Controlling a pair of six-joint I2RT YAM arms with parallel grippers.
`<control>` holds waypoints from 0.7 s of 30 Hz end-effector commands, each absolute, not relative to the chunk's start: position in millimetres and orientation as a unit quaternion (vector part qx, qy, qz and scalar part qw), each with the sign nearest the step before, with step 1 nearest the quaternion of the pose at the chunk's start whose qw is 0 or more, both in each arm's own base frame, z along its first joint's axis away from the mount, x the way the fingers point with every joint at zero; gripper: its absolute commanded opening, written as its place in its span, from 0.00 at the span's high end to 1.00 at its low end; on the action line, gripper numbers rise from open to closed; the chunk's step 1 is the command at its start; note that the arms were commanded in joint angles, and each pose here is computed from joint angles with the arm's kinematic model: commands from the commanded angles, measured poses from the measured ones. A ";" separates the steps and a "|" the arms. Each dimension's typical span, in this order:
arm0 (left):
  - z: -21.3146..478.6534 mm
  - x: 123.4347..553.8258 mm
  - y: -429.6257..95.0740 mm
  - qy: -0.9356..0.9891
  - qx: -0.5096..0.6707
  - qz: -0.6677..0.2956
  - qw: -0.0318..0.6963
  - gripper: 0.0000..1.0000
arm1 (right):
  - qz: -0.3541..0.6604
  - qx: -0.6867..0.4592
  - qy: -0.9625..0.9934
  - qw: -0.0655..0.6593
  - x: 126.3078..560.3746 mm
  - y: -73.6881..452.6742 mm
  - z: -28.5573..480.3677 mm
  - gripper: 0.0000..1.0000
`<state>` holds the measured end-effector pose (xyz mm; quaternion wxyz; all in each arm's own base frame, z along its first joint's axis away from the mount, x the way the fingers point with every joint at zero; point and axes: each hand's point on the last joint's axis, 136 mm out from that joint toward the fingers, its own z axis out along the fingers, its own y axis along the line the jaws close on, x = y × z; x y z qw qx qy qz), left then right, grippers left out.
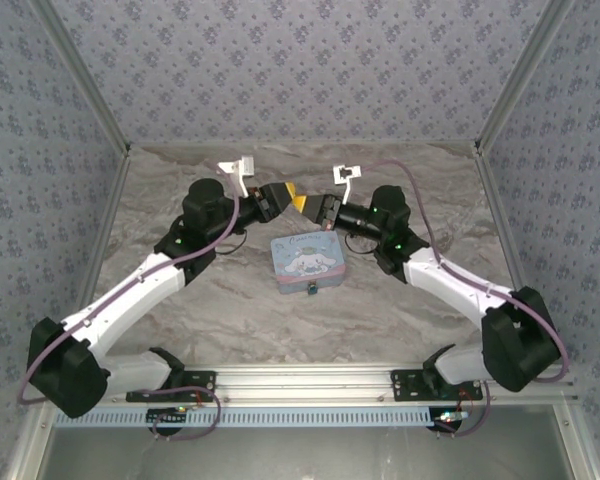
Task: Unlock a padlock with a key
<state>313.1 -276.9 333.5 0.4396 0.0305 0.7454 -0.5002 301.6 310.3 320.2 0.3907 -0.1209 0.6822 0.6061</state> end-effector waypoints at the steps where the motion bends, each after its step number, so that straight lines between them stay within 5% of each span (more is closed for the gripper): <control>1: 351.5 308.1 -258.9 0.753 0.053 -0.446 0.481 0.35 | 0.544 -0.115 0.728 0.401 300.2 291.6 296.4 1.00; 4: 340.9 307.4 -249.6 0.772 0.063 -0.405 0.486 0.16 | 0.495 -0.104 0.769 0.391 298.0 276.2 270.9 1.00; 8: 322.9 305.9 -240.2 0.801 0.085 -0.350 0.478 0.04 | 0.423 -0.089 0.820 0.376 290.8 250.2 235.2 1.00; 14: 275.1 300.3 -236.9 0.849 0.105 -0.305 0.419 0.01 | 0.354 -0.075 0.863 0.353 274.0 219.9 198.1 1.00; 21: 225.4 285.4 -270.0 0.865 0.111 -0.372 0.317 0.01 | 0.302 -0.049 0.896 0.320 260.0 197.1 158.3 1.00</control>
